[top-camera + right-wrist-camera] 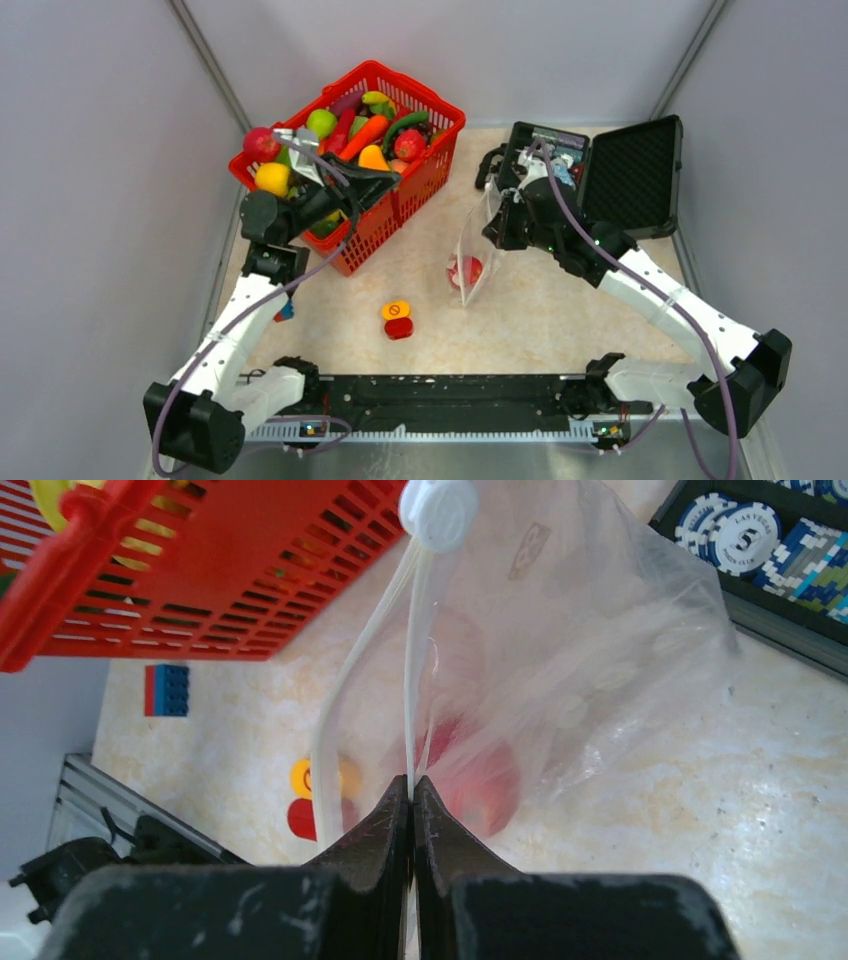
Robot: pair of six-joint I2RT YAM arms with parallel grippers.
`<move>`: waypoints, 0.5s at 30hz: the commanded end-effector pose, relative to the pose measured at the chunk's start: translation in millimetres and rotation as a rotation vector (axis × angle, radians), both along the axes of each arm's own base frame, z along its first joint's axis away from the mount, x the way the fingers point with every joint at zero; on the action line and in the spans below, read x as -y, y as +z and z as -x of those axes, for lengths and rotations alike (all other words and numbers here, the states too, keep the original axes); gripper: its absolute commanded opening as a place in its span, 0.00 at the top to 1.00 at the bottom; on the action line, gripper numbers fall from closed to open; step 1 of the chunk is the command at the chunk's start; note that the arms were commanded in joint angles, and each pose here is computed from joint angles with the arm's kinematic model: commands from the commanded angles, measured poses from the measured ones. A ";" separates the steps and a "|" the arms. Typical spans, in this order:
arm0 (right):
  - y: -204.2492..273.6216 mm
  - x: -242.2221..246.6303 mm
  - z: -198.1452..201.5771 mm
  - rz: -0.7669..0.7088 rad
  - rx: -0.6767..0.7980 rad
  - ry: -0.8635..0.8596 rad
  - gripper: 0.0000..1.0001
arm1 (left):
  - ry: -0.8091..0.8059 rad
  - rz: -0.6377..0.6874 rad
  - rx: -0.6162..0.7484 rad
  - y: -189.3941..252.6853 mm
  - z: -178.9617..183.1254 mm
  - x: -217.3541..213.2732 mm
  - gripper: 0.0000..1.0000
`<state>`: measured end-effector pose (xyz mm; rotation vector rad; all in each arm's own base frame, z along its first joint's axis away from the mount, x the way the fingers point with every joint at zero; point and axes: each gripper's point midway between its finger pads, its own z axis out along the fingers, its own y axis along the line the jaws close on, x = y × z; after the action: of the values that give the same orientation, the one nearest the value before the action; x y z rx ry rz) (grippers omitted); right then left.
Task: Place the food in the zip-top bag and seal the zipper
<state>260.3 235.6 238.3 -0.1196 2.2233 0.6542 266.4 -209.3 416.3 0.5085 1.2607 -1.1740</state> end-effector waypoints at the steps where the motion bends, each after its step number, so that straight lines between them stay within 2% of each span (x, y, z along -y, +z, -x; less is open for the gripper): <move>1: 29.3 -6.1 -6.2 -0.139 0.070 -0.040 1.00 | -0.161 0.079 0.054 7.5 35.6 33.4 1.00; 10: 27.5 -6.3 -3.7 -0.201 0.042 -0.081 1.00 | -0.222 0.022 0.010 -26.9 34.4 100.3 1.00; 15: 32.9 -7.6 -1.1 -0.249 0.041 -0.088 1.00 | -0.180 0.017 -0.038 -50.7 18.7 113.5 1.00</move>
<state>259.8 241.6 241.7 0.0351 2.1804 0.7721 235.3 -319.9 357.3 0.6477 1.3258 -1.4022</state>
